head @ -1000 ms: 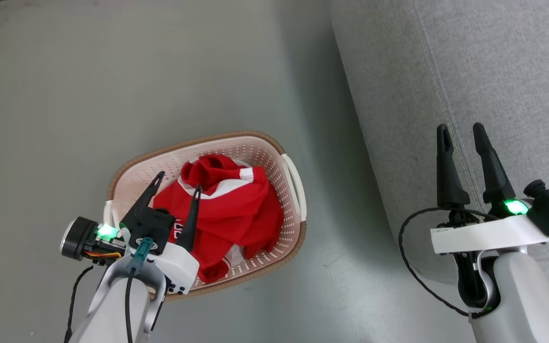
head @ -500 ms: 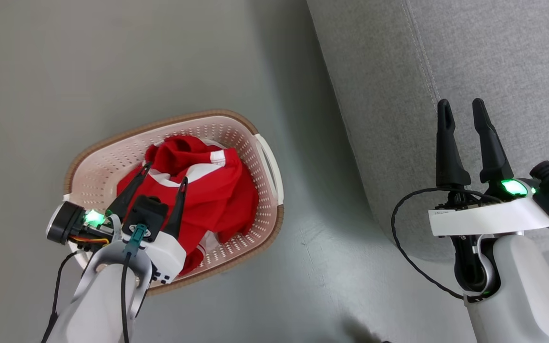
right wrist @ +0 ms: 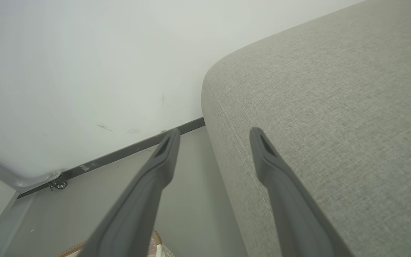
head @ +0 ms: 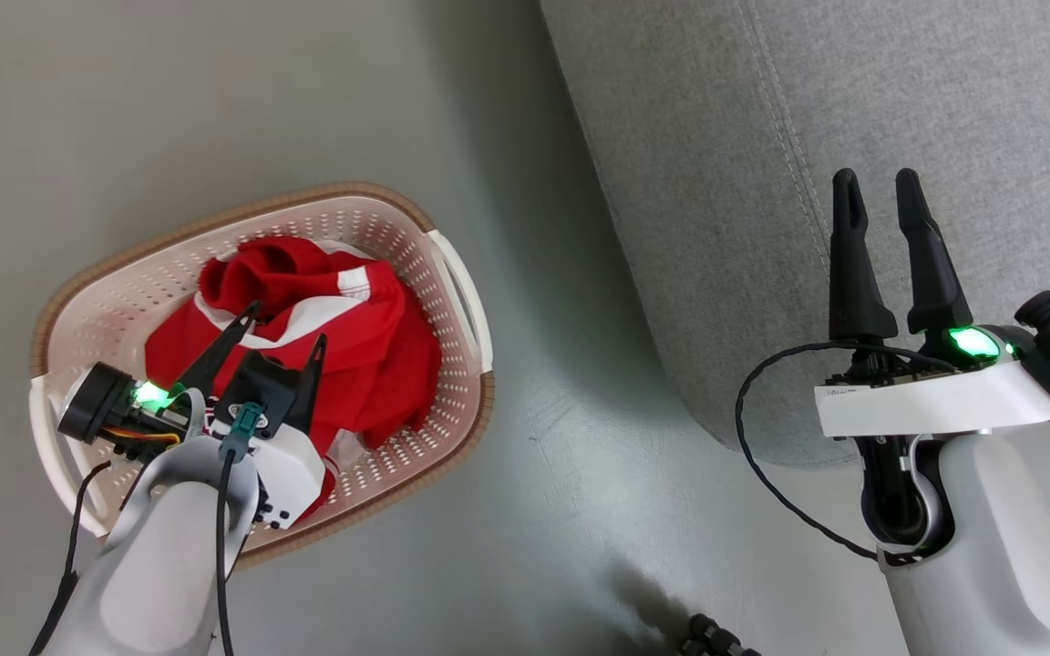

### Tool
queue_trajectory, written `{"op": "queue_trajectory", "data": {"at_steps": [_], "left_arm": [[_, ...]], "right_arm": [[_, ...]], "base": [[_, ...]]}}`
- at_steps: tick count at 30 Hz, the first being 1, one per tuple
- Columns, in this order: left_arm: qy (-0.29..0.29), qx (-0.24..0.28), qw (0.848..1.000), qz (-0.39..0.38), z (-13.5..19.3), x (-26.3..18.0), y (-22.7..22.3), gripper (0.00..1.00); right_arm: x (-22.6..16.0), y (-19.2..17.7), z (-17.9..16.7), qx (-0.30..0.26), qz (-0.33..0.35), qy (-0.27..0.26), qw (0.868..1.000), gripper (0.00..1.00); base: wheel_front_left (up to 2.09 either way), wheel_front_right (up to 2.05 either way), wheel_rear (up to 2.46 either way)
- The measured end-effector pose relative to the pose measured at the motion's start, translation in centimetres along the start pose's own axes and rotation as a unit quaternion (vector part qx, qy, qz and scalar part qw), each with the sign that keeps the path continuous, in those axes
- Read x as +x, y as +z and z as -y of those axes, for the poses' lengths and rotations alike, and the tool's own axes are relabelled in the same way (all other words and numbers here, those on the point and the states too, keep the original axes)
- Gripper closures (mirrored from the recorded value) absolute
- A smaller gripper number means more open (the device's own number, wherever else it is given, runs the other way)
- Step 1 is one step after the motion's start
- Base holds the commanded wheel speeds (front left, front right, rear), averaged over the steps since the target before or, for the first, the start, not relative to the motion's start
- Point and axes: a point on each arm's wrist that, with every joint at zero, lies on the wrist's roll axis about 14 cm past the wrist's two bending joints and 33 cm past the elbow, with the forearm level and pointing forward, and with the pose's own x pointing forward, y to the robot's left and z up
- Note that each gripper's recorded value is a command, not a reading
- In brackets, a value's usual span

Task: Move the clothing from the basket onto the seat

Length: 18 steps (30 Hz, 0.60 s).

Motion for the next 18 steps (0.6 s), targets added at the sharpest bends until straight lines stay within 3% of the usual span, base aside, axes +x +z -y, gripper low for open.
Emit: {"op": "queue_trajectory", "data": {"at_steps": [18], "left_arm": [[-0.07, 0.034, 0.996, -0.046, 2.9, 3.4, -1.9, 0.0]], "right_arm": [[0.3, -0.3, 0.8, 0.004, -0.007, -0.012, 1.0, 0.0]], "base": [[0.0, 0.0, 0.0]]}}
